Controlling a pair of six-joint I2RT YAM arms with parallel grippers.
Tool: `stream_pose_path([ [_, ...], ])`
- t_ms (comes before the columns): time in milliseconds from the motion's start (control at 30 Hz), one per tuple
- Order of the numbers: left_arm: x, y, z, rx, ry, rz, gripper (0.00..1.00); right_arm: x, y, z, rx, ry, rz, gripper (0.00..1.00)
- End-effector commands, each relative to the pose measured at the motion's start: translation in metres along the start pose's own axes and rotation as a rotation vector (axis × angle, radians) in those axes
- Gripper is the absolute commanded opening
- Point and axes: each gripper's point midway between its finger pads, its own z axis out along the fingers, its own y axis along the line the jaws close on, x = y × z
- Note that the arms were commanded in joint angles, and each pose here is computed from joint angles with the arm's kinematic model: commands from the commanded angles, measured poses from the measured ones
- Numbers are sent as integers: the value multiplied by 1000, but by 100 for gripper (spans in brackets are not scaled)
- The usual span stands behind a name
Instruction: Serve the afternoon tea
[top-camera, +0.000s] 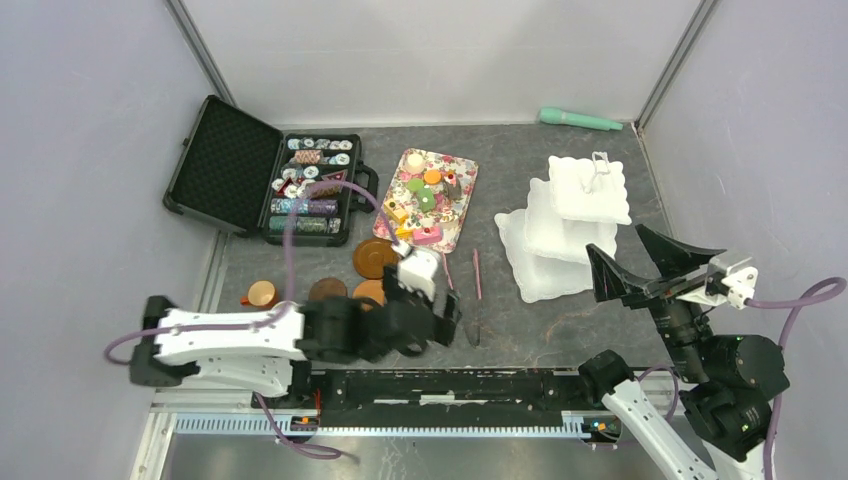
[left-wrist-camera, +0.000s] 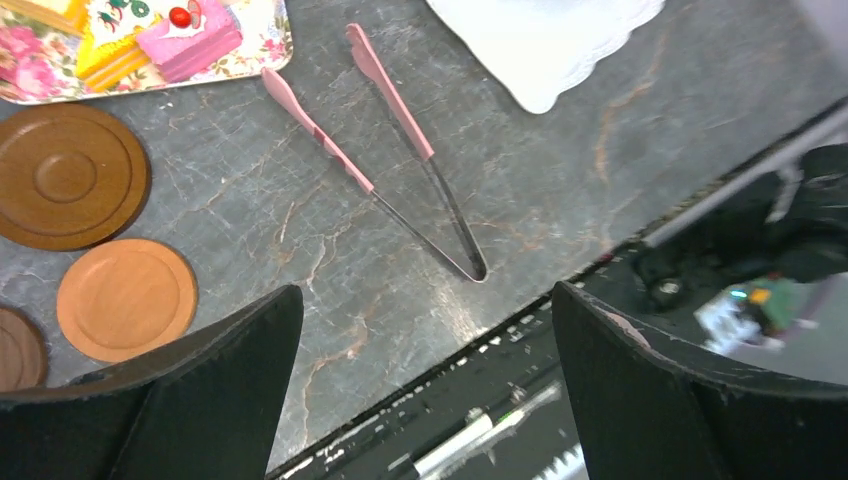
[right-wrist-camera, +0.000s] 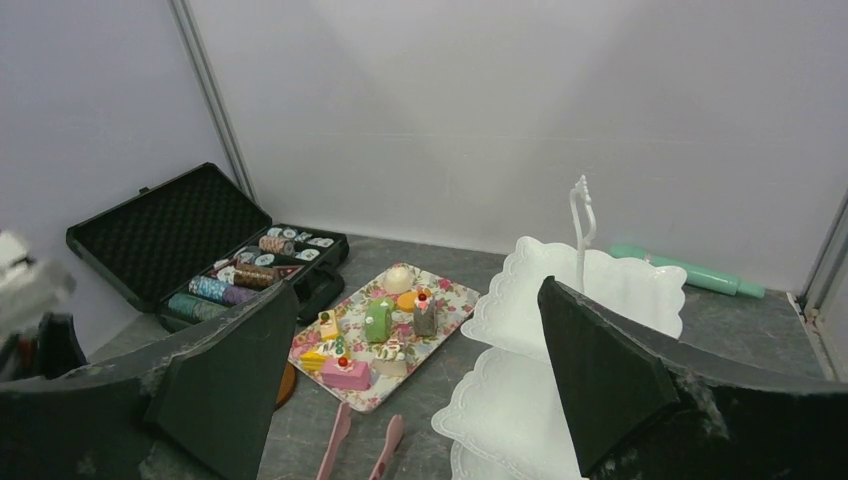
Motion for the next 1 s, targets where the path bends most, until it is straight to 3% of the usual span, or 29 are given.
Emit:
stream_pose_path([
  [0, 6, -5, 20, -253, -233, 22, 100, -4, -7, -8, 39, -10, 27, 98],
  [200, 44, -32, 60, -256, -218, -124, 100, 5, -4, -10, 30, 30, 49, 98],
  [300, 60, -41, 76, -266, -192, -129, 100, 8, 0, -11, 11, 37, 64, 98],
  [533, 98, -34, 105, -365, -145, -220, 100, 8, 2, -17, -2, 42, 82, 98],
  [967, 131, -14, 155, -492, -133, -133, 100, 7, 2, -25, -2, 26, 111, 98],
])
